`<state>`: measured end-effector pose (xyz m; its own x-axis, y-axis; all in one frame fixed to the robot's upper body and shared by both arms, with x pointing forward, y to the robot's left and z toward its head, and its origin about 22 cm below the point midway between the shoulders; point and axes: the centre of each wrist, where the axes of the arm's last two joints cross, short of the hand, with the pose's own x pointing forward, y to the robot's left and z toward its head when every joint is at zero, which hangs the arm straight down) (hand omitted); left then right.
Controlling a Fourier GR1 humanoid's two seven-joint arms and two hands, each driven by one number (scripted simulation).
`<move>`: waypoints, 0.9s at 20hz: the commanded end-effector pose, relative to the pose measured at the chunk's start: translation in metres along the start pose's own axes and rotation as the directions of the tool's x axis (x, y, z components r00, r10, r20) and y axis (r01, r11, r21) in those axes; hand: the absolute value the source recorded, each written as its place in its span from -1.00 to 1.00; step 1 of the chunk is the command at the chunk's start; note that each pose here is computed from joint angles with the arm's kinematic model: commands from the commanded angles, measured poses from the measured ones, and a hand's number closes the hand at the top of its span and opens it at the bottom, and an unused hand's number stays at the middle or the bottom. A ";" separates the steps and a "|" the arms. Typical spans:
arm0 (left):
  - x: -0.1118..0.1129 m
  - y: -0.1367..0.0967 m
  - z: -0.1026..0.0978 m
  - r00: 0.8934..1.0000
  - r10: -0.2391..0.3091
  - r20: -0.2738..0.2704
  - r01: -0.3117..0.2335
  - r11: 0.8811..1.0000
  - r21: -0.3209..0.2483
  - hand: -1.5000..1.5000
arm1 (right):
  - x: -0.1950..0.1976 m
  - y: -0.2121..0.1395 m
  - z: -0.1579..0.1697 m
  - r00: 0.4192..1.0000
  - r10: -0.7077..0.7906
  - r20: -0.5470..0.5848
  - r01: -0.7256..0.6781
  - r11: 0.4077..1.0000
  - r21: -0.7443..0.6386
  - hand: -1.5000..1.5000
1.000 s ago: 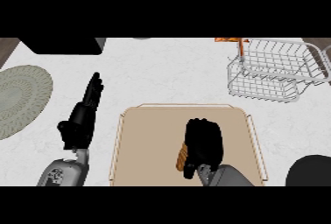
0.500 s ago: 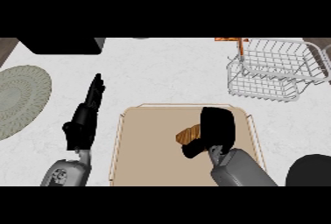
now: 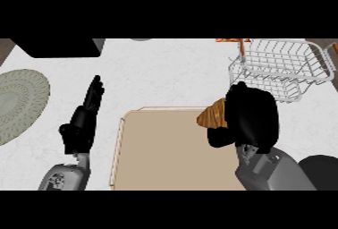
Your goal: Pick the croissant from the tray and place it in the tiered basket
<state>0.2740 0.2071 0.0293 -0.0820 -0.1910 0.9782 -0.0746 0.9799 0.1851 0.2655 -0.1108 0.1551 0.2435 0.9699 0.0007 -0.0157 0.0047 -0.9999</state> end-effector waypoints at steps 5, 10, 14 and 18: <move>-0.010 -0.007 0.009 1.000 -0.001 -0.021 0.001 1.000 -0.005 0.00 | -0.016 -0.099 0.014 0.984 -0.041 -0.174 0.023 0.994 -0.103 1.00; -0.003 -0.006 0.006 1.000 -0.001 0.001 0.001 1.000 0.002 0.00 | -0.021 -0.142 0.017 0.981 -0.081 -0.177 0.057 0.989 -0.137 1.00; -0.001 0.009 0.009 1.000 -0.005 0.000 0.005 1.000 -0.020 0.00 | -0.021 -0.166 -0.008 0.950 -0.256 -0.178 0.233 0.962 -0.141 1.00; -0.004 -0.010 0.010 1.000 -0.005 0.012 0.006 1.000 -0.029 0.00 | -0.006 -0.176 -0.023 0.938 -0.296 -0.180 0.270 0.950 -0.155 1.00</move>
<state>0.2687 0.2026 0.0268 -0.0874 -0.1960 0.9767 -0.0603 0.9797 0.1912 0.2772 -0.1377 0.3186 0.2813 0.9156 0.2873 0.2257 0.2279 -0.9472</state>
